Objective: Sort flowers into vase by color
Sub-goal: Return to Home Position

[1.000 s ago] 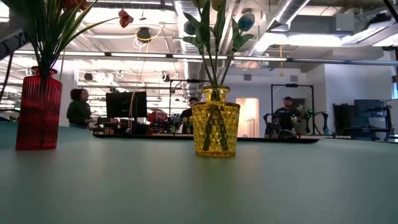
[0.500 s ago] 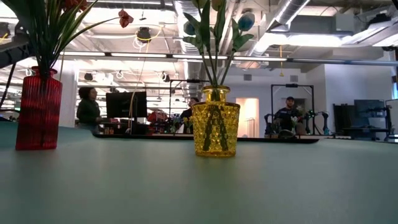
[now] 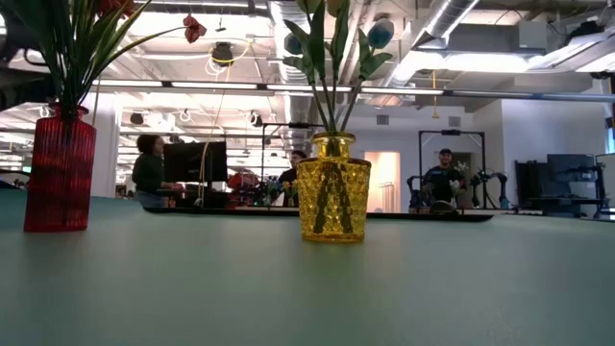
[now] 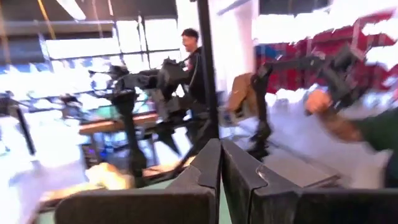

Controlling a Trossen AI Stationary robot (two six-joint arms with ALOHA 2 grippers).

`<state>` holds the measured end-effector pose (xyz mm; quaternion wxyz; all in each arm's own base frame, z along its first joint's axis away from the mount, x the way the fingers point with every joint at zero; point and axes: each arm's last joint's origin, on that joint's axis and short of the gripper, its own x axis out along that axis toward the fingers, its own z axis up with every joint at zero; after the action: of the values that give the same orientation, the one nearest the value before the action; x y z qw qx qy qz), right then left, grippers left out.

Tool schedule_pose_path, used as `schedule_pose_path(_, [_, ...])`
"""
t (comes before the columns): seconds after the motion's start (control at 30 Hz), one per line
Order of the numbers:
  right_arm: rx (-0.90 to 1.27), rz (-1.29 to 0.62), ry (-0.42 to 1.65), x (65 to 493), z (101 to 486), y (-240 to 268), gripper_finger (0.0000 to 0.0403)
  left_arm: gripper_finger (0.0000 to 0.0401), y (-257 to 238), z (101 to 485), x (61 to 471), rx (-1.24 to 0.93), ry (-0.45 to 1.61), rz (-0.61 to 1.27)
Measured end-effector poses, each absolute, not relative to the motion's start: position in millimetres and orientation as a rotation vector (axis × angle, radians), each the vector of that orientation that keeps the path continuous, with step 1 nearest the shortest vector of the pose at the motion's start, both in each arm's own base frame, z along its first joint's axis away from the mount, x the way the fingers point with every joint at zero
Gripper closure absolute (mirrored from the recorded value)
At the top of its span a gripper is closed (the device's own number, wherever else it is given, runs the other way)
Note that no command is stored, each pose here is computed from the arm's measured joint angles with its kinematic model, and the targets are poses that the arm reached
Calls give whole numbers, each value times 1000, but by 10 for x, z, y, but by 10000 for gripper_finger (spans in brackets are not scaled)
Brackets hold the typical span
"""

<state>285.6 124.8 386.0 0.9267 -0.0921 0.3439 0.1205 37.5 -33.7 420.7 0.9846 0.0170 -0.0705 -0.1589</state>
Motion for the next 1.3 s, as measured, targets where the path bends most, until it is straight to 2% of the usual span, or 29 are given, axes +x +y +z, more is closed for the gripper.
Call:
schedule_pose_path(0.23, [-136,293,391,2146,3571,1074,159,401,-183,4230,337,25,-268,-232])
schedule_pose_path(0.33, [-101,289,265,1912,3413,952,159,401,-216,4149,375,64,-237,-182])
schedule_pose_path(0.57, [-56,248,86,1615,3156,735,159,401,-290,4010,470,50,-236,-123])
schedule_pose_path(0.7, [-42,242,41,1549,3099,689,159,401,-399,3851,593,84,-204,-128])
schedule_pose_path(0.93, [-14,250,82,1551,3023,706,159,401,-455,3786,821,115,-241,-108])
schedule_pose_path(1.17, [-23,248,139,1591,2953,725,159,401,-342,3831,1182,163,-270,8])
schedule_pose_path(1.3, [-45,248,143,1542,2961,700,159,401,-172,4035,1190,177,-288,59])
